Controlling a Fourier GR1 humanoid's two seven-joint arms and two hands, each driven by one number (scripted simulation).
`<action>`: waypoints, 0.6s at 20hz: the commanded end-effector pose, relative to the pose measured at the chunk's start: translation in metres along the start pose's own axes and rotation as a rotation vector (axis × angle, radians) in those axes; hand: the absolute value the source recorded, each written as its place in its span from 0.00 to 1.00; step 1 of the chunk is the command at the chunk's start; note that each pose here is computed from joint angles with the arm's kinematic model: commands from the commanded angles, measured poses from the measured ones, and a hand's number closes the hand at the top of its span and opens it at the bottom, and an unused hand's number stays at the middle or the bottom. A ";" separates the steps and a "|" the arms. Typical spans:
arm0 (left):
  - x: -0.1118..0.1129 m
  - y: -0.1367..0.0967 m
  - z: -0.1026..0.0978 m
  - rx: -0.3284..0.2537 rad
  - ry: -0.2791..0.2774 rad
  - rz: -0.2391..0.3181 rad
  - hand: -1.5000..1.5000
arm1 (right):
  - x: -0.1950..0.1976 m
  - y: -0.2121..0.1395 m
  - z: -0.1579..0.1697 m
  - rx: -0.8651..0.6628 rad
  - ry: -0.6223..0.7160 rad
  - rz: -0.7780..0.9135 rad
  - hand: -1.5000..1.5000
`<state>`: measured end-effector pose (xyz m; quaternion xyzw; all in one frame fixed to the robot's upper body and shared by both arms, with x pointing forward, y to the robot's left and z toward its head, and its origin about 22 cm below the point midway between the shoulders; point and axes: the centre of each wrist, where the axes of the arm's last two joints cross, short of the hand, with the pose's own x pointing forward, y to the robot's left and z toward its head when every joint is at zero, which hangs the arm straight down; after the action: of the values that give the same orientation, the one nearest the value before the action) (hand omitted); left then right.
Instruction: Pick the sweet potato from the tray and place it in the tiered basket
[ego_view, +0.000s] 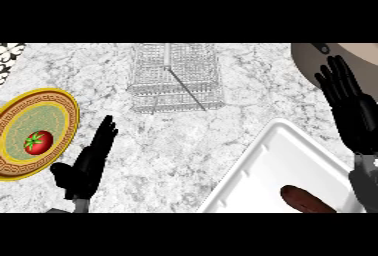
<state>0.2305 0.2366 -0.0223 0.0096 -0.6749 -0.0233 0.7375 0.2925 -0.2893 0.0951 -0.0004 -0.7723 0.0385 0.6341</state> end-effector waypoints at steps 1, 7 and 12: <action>0.002 0.003 -0.011 -0.044 -0.001 -0.022 0.50 | -0.015 0.011 0.006 0.090 0.088 -0.036 0.00; 0.023 0.001 -0.030 -0.157 -0.065 -0.061 0.50 | -0.038 0.068 0.040 0.611 0.239 0.247 0.00; -0.007 0.010 -0.023 -0.153 -0.053 -0.053 0.50 | -0.062 0.078 0.095 0.603 0.277 -0.269 0.00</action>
<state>0.2539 0.2422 -0.0155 -0.0196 -0.6921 -0.0905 0.7158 0.2290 -0.2156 0.0157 0.2306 -0.6222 0.1923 0.7230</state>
